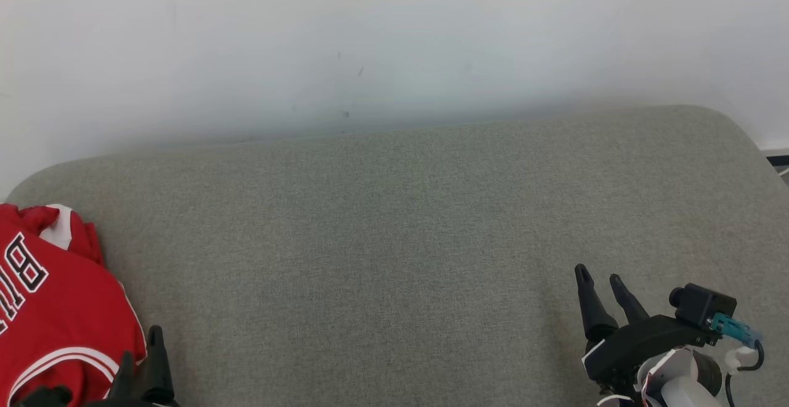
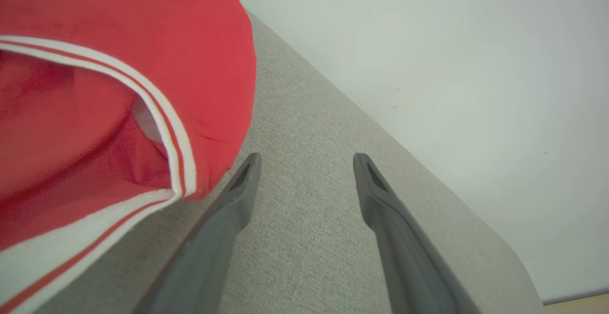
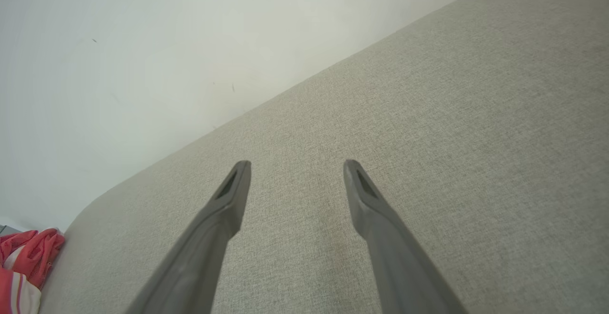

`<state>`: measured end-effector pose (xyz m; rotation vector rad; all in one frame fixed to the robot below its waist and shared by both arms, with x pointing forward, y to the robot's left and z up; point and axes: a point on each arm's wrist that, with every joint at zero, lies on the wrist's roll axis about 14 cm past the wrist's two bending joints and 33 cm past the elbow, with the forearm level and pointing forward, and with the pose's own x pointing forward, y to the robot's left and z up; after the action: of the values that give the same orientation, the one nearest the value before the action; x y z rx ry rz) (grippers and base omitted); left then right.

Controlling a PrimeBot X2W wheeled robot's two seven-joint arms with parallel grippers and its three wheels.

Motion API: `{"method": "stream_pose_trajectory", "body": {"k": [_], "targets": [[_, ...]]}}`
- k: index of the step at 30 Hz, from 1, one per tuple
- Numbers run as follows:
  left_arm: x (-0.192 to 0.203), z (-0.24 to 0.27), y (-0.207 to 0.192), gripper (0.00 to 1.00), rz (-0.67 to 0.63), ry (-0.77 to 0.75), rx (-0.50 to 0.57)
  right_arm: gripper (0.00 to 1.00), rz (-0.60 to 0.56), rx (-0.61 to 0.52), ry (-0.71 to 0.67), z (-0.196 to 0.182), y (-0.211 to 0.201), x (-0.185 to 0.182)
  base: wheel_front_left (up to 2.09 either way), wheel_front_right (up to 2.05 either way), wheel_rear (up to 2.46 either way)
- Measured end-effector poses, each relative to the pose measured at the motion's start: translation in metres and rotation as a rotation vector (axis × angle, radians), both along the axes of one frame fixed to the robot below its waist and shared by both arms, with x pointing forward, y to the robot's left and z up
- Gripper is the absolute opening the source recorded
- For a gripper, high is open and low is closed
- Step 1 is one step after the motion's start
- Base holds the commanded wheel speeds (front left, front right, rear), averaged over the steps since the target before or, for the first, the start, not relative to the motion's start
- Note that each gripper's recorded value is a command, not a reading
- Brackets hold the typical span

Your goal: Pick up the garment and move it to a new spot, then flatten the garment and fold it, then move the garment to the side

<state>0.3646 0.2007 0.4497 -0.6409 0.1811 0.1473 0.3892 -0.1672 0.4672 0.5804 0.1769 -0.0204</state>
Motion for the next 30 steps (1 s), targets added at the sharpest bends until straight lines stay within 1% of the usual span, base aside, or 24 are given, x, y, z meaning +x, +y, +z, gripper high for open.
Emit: {"method": "stream_pose_trajectory", "body": {"k": [12, 16, 19, 24, 30], "targets": [[0.0, 0.012, 0.005, 1.0, -0.013, -0.043, 0.192, 1.0, 0.045, -0.222, -0.077, 0.015, 0.005, 0.004, 0.0, 0.0, 0.0], [-0.001, 0.017, 0.007, 1.0, -0.014, -0.062, 0.255, 1.0, 0.06, -0.283, -0.117, 0.024, 0.009, 0.006, 0.0, 0.0, 0.0], [-0.001, 0.02, 0.008, 1.0, -0.011, -0.07, 0.28, 1.0, 0.065, -0.312, -0.136, 0.029, 0.01, 0.007, 0.0, 0.0, 0.0], [-0.001, 0.029, 0.011, 1.0, -0.008, -0.101, 0.35, 1.0, 0.078, -0.383, -0.205, 0.045, 0.015, 0.009, 0.0, 0.0, 0.0], [-0.001, 0.039, 0.012, 1.0, -0.005, -0.141, 0.45, 1.0, 0.088, -0.475, -0.261, 0.056, 0.02, 0.01, 0.0, 0.0, 0.0]]}}
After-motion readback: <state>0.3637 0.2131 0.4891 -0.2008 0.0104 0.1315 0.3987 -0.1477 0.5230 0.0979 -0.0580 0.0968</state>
